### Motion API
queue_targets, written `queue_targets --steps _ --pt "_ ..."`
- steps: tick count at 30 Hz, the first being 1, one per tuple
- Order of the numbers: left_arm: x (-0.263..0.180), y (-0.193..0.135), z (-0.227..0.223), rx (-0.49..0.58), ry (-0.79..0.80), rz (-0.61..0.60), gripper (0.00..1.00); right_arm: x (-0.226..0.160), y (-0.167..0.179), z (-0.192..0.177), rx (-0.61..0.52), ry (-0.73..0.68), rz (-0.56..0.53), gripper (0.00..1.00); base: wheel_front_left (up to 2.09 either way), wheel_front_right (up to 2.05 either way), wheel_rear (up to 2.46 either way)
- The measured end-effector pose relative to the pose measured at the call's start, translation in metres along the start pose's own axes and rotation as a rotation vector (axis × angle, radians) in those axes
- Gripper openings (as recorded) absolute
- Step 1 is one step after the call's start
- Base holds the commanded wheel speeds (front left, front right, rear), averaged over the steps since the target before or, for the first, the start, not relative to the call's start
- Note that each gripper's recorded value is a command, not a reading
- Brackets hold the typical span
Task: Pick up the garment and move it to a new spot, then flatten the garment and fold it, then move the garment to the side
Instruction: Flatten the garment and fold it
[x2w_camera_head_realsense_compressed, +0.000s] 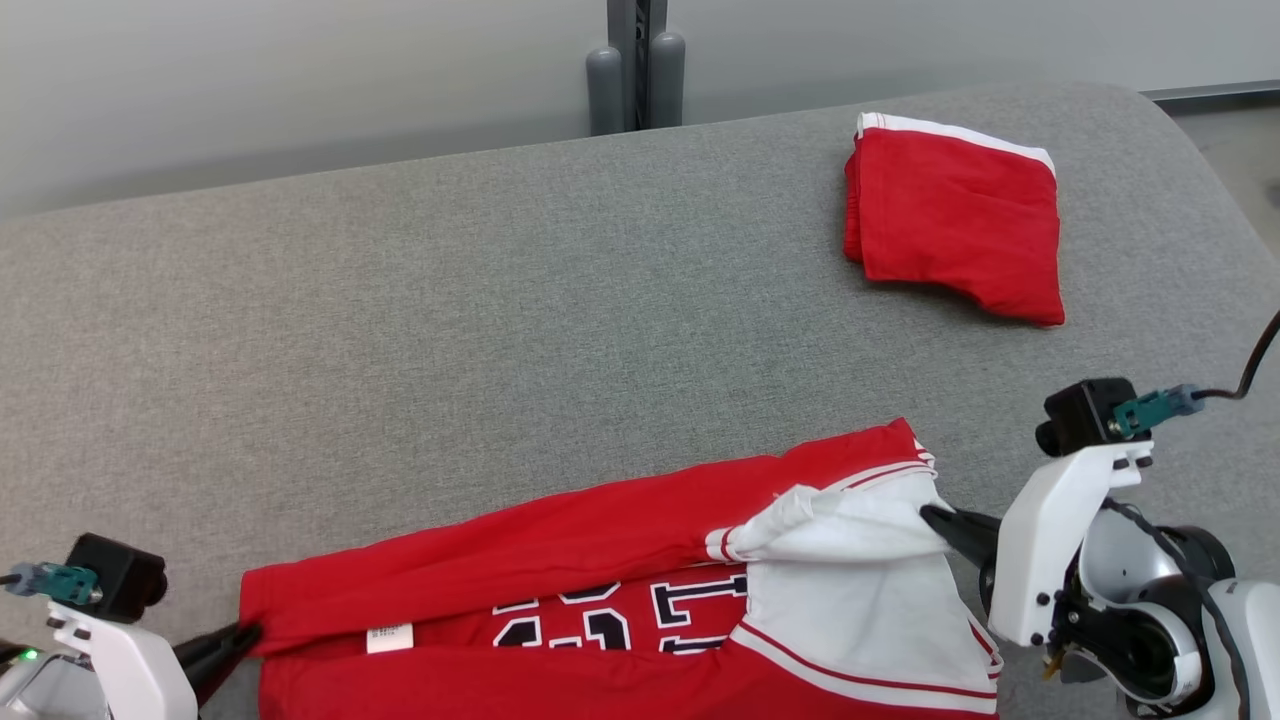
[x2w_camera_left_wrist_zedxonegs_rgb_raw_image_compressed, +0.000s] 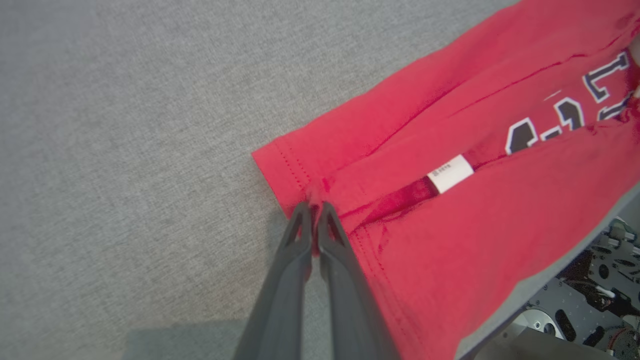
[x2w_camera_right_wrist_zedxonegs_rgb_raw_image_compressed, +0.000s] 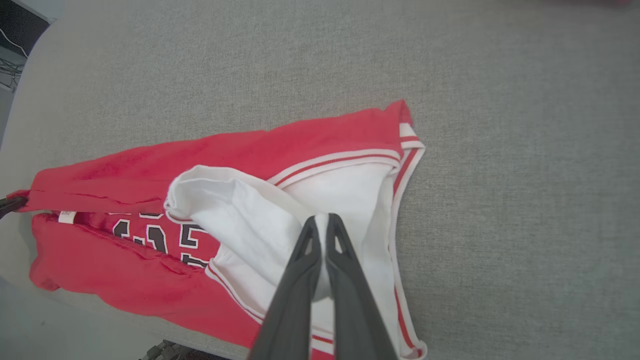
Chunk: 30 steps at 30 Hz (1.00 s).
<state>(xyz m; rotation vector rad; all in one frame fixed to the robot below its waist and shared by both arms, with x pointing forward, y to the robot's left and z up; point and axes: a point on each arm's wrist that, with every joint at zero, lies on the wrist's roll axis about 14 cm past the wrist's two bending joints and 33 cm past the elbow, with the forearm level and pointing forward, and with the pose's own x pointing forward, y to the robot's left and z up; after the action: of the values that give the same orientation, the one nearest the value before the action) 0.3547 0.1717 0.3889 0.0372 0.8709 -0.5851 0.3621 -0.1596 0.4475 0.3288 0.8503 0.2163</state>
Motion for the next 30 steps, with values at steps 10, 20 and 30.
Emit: queue_targets --steps 10,20,30 --pt "-0.005 -0.008 -0.017 -0.028 0.069 -0.020 1.00 0.006 0.000 -0.020 0.013 0.071 0.003 0.64 0.00 0.00 0.00" --pt "-0.009 -0.007 -0.017 -0.048 0.044 0.001 1.00 -0.005 -0.004 -0.027 0.040 0.073 -0.001 1.00 0.00 0.00 0.00" --pt "-0.037 0.016 0.015 -0.118 -0.154 0.110 1.00 -0.041 -0.013 0.002 0.091 -0.148 -0.001 1.00 0.00 0.00 0.00"
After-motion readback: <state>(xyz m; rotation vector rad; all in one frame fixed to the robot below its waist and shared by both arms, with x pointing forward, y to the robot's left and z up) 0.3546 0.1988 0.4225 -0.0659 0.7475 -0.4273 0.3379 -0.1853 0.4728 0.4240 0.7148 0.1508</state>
